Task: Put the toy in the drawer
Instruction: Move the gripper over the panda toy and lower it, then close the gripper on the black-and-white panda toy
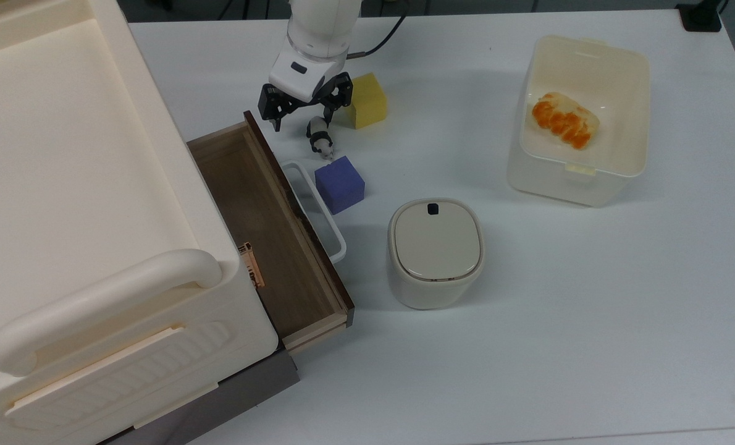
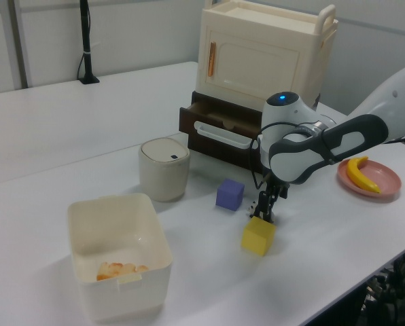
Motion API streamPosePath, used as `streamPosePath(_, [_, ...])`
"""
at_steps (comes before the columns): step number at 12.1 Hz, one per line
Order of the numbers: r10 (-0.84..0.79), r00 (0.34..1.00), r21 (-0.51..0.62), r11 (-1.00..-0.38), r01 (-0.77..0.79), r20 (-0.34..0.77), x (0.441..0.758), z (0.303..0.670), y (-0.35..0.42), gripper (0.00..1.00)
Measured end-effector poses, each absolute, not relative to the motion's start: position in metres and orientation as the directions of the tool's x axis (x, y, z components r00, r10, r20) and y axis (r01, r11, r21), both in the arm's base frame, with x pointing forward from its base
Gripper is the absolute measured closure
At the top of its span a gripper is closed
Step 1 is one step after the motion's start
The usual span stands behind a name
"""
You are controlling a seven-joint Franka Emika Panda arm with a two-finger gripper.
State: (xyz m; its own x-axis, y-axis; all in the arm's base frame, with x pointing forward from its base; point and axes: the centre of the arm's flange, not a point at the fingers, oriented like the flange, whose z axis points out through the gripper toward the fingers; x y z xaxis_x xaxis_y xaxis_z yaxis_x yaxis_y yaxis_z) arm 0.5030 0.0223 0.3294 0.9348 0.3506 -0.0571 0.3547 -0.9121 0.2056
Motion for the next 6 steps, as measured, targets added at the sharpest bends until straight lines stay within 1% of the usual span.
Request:
streamPosePath(2, [0.362,0.93,0.205,-0.908,0.366,-0.06,0.5029,0.3293,0.0223,0.05])
streamPosePath(3, [0.363,0.93,0.205,-0.907,0.367,-0.06,0.5029,0.3294,0.0224,0.0])
streamPosePath(6, [0.369,0.928,0.205,-0.905,0.372,-0.057,0.5032,0.33,0.0254,0.0])
